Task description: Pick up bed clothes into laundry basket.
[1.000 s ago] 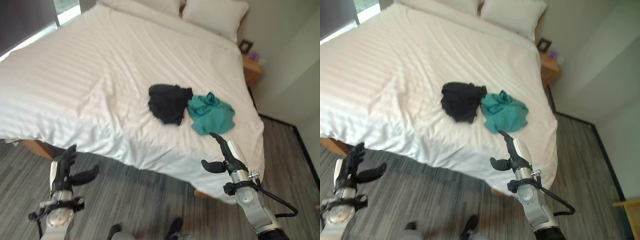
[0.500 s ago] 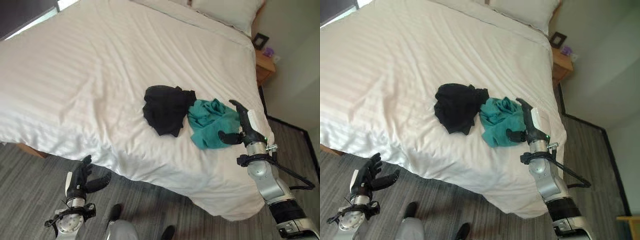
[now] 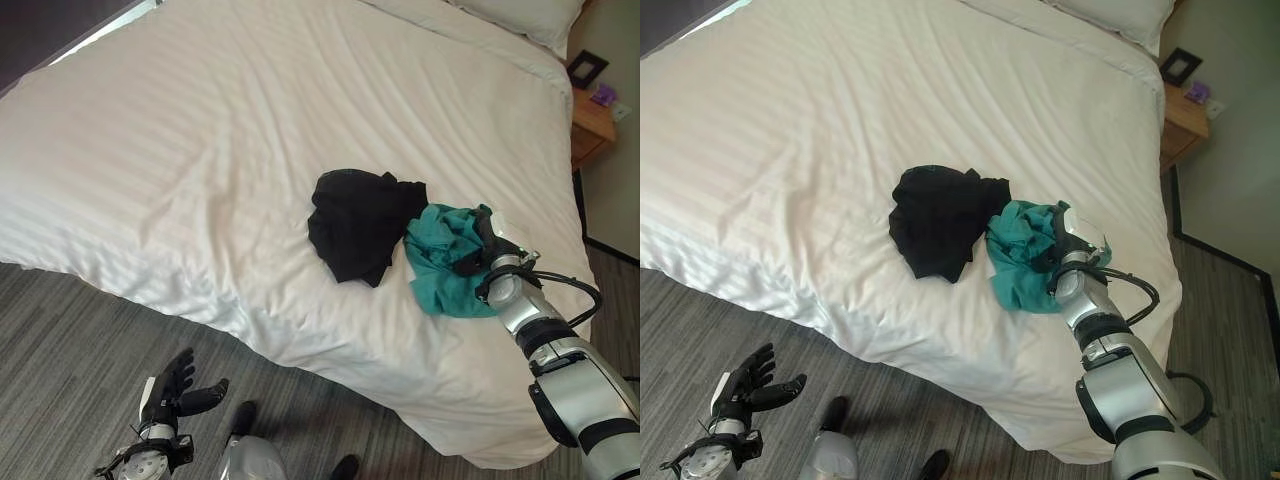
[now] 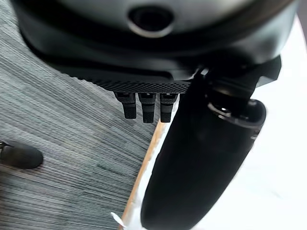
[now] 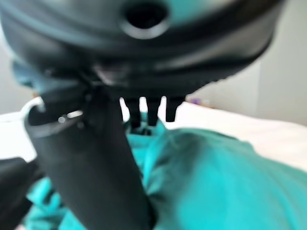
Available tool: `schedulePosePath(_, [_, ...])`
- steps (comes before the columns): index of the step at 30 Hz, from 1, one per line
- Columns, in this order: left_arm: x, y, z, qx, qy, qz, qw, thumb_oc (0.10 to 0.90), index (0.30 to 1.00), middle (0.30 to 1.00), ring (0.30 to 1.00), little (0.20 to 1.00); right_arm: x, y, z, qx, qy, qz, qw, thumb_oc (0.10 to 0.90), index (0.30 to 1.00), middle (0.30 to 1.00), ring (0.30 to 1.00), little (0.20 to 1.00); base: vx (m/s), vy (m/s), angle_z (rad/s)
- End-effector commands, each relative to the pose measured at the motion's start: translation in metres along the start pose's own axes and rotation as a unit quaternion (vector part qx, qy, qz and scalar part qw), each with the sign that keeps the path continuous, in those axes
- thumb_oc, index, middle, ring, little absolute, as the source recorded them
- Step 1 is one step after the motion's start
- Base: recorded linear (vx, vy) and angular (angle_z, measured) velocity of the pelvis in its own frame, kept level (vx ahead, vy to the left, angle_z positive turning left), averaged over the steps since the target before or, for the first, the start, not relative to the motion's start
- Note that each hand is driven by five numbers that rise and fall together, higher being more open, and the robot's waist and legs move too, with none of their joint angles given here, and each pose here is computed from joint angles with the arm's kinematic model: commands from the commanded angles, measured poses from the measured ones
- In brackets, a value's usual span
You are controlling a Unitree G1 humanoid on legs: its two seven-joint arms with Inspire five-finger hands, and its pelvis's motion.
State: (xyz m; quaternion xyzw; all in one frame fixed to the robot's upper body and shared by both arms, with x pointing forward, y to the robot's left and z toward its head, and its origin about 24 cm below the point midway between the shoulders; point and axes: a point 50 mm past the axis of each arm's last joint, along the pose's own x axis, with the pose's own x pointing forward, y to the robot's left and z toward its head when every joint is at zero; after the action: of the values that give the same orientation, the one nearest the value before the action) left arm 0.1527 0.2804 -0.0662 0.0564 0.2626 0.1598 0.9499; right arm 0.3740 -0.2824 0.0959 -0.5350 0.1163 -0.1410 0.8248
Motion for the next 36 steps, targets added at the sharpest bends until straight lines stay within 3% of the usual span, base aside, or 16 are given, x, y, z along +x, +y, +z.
schedulePosePath(1, [0.008,-0.007,0.033,0.005,-0.083,-0.026,0.996,0.8,0.9,0.9,0.9,0.9,0.016,-0.066,0.007,-0.027,-0.003,-0.096,0.995,0.8,0.9,0.9,0.9,0.9,-0.01,0.014,0.2])
schedulePosePath(13, [0.012,-0.01,0.018,0.013,-0.049,-0.024,0.998,0.8,0.9,0.9,0.9,0.9,0.015,-0.065,-0.003,-0.025,0.023,-0.088,0.996,0.8,0.9,0.9,0.9,0.9,0.0,0.003,0.06])
schedulePosePath(14, [0.01,-0.006,-0.028,0.014,0.06,0.005,0.998,0.8,0.9,0.9,0.9,0.9,0.016,-0.064,-0.01,-0.013,0.054,-0.073,0.996,0.4,0.3,0.3,0.3,0.3,0.02,0.002,0.03])
schedulePosePath(20, [0.011,-0.006,-0.028,0.014,0.06,0.005,0.998,0.8,0.9,0.9,0.9,0.9,0.016,-0.064,-0.01,-0.013,0.054,-0.073,0.996,0.4,0.3,0.3,0.3,0.3,0.02,0.005,0.1])
schedulePosePath(21, [-0.001,0.034,-0.059,-0.036,0.137,0.118,0.983,0.8,0.9,0.9,0.9,0.9,0.02,-0.101,0.007,0.052,0.022,-0.131,0.99,0.4,0.3,0.3,0.3,0.3,0.07,0.028,0.01])
schedulePosePath(28, [-0.001,0.034,-0.059,-0.036,0.137,0.118,0.983,0.8,0.9,0.9,0.9,0.9,0.021,-0.101,0.008,0.052,0.021,-0.132,0.99,0.4,0.3,0.3,0.3,0.3,0.02,0.008,0.04])
schedulePosePath(29, [0.002,0.076,-0.03,-0.035,0.074,0.184,0.98,0.8,0.9,0.9,0.9,0.9,0.016,-0.144,0.032,0.094,-0.058,-0.206,0.972,0.4,0.3,0.3,0.3,0.3,0.04,0.029,0.01])
schedulePosePath(34, [0.001,0.077,-0.03,-0.033,0.074,0.185,0.979,0.8,0.9,0.9,0.9,0.9,0.016,-0.143,0.031,0.095,-0.057,-0.205,0.972,0.4,0.3,0.3,0.3,0.3,0.02,0.014,-0.08])
schedulePosePath(35, [0.0,0.119,0.024,0.0,-0.035,0.238,0.971,0.8,0.9,0.9,0.9,0.9,-0.003,-0.18,0.041,0.106,-0.137,-0.28,0.944,0.4,0.3,0.3,0.3,0.3,0.1,0.072,-0.01])
schedulePosePath(36, [-0.048,0.198,0.143,0.116,-0.229,0.354,0.9,0.8,0.9,0.9,0.9,0.9,-0.047,-0.189,-0.016,0.147,-0.15,-0.334,0.919,0.4,0.3,0.3,0.3,0.3,0.07,0.082,0.11])
